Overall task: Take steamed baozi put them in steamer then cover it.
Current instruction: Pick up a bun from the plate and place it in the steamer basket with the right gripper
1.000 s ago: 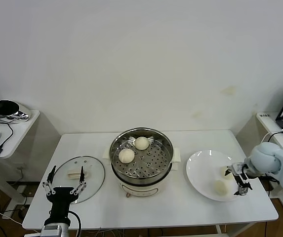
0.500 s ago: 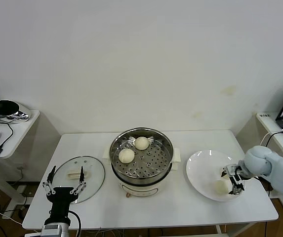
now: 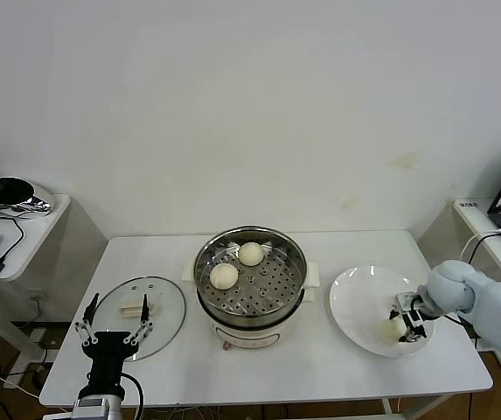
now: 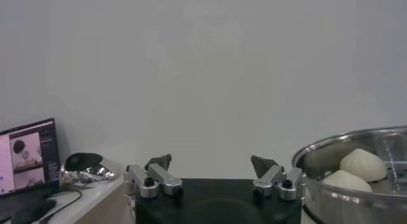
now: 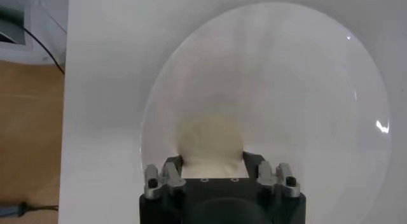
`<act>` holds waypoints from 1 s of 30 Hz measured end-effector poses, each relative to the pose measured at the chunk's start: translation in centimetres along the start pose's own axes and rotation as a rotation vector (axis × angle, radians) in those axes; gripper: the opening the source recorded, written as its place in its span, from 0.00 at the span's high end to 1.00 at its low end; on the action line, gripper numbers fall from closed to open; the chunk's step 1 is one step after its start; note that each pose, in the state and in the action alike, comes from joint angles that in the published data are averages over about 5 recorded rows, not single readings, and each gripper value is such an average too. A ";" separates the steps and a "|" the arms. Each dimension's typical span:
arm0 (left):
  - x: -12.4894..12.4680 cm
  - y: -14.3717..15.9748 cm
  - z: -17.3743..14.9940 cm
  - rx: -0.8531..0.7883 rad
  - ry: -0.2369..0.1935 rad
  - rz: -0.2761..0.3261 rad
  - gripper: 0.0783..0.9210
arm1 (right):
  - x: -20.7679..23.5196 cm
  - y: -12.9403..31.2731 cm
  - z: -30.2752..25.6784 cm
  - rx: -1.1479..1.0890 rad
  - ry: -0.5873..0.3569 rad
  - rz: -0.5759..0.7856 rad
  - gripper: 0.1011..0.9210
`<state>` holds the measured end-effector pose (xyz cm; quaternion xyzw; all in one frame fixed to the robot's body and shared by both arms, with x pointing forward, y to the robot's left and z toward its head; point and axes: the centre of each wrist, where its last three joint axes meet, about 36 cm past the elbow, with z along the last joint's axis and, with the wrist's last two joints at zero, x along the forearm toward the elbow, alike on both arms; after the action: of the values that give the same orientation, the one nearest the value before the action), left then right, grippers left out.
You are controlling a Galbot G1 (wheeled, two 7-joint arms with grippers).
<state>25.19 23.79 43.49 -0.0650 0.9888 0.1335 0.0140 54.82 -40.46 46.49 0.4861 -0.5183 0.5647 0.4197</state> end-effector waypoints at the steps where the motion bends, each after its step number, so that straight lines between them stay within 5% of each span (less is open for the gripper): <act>1: 0.0 0.0 0.0 0.000 -0.001 0.000 0.12 | 0.2 -0.1 0.1 -0.001 -0.001 0.002 0.44; 14: -0.2 0.2 -0.2 -0.006 -0.010 0.003 0.12 | 5.5 -2.4 0.2 -0.026 -0.048 0.054 0.45; 30: -0.6 0.7 -0.1 -0.002 -0.012 -0.008 0.12 | 20.5 -11.7 -8.0 0.128 -0.192 0.260 0.44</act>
<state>25.71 24.55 43.77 -0.0682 0.9883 0.1351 0.0205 61.80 -31.80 68.78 0.4927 -0.5774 0.5969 0.2599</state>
